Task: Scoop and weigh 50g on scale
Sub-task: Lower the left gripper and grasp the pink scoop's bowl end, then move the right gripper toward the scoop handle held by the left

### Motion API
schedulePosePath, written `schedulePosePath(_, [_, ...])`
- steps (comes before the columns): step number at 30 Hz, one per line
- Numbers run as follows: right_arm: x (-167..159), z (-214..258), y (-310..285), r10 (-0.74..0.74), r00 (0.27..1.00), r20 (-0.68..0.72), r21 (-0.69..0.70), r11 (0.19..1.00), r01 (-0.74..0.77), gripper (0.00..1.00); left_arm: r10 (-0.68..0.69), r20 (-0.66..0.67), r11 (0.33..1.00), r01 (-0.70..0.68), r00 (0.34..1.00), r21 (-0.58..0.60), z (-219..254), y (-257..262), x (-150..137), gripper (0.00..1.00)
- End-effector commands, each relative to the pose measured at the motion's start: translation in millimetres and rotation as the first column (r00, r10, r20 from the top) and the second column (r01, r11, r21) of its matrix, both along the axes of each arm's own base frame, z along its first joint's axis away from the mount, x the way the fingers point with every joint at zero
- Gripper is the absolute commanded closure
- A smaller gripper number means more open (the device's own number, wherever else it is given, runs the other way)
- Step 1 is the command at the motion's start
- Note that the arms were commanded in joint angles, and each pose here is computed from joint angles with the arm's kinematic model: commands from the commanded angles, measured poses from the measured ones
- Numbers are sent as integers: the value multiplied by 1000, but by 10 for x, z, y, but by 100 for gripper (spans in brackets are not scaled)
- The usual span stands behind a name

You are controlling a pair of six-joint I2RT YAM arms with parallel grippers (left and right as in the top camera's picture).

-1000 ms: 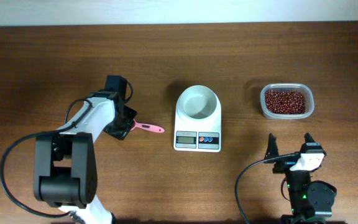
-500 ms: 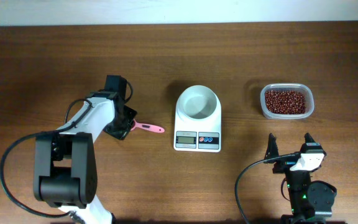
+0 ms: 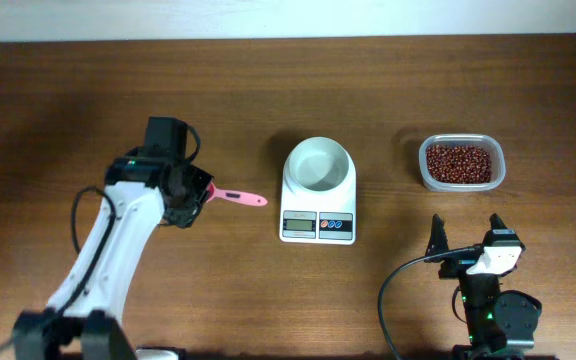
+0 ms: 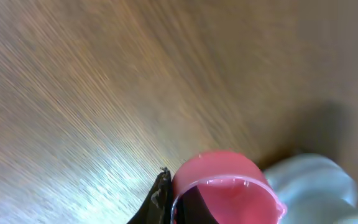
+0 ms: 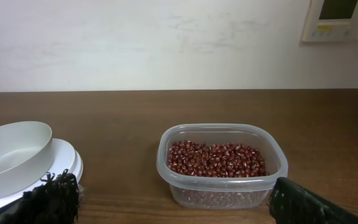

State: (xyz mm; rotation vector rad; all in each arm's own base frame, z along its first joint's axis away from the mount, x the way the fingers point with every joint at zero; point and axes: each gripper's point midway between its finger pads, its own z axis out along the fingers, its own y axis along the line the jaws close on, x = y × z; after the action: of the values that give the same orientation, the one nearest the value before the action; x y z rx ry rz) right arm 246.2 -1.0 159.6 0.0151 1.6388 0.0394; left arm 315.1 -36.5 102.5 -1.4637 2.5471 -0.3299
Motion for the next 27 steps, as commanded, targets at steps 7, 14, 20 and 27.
schedulePosePath(7, [-1,-28,-3,-5,1000,-6,10,1000,5,1,-18,147,997,29,989,-69,469,-117,-53,100])
schedulePosePath(14, [-1,-28,-3,-5,1000,-6,10,1000,5,1,-18,161,997,29,987,-70,487,-119,-28,100])
schedulePosePath(20, [-39,41,353,202,979,22,22,979,-203,1,-18,160,997,29,987,-70,487,-120,-28,100])
schedulePosePath(27, [-92,66,541,262,965,-27,937,343,-67,1,10,155,997,3,988,-83,486,-120,-29,100])
